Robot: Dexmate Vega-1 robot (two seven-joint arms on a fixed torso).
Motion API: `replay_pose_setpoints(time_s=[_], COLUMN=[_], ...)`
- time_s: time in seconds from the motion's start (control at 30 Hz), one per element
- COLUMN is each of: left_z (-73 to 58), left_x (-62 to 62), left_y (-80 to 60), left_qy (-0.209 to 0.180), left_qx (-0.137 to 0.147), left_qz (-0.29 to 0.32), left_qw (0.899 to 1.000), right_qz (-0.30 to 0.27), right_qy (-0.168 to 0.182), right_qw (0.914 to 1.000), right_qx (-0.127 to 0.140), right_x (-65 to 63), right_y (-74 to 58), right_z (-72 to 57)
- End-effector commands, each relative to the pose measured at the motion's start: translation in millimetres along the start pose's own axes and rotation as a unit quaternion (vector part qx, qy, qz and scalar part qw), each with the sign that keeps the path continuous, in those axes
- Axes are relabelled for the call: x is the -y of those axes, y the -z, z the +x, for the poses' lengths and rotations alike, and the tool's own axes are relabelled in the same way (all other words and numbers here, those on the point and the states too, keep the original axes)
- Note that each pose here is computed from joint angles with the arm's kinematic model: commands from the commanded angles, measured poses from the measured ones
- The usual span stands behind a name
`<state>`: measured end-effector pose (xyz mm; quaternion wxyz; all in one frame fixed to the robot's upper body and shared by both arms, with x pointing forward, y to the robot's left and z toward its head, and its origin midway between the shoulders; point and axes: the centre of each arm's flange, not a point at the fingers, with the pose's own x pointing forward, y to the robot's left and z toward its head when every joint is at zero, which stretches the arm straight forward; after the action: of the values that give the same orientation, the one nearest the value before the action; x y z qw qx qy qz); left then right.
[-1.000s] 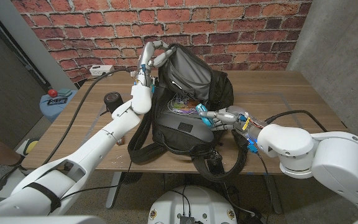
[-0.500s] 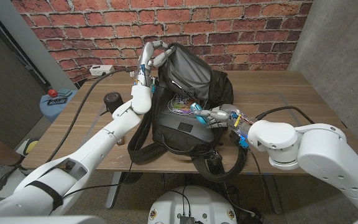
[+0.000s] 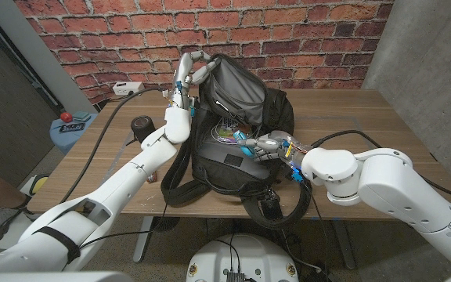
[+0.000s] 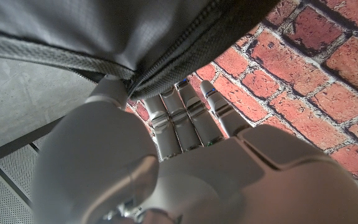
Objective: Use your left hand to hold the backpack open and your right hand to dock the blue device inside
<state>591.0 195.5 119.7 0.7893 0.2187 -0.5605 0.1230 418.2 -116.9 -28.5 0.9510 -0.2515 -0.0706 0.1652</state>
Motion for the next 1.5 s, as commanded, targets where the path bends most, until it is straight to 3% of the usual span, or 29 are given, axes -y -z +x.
replay_pose_setpoints(time_s=[0.03,0.87,1.5], left_z=[-1.3,3.5,1.0], left_x=[-4.0,-6.9,-14.5], left_y=[5.6,17.1,20.5], left_qy=[-0.002,-0.005,-0.007], left_qx=[-0.005,-0.012,-0.016], left_qz=[-0.001,-0.005,0.001], left_qw=[1.000,1.000,1.000], right_qz=[-0.013,-0.043,-0.043], right_qy=[-0.003,0.015,0.022], right_qw=[0.9999,0.9988,0.9982], right_qx=[-0.007,-0.020,-0.036], right_x=[-7.3,-11.5,-0.4], right_y=[-3.7,-5.4,3.8], right_z=[19.3,60.9,77.3])
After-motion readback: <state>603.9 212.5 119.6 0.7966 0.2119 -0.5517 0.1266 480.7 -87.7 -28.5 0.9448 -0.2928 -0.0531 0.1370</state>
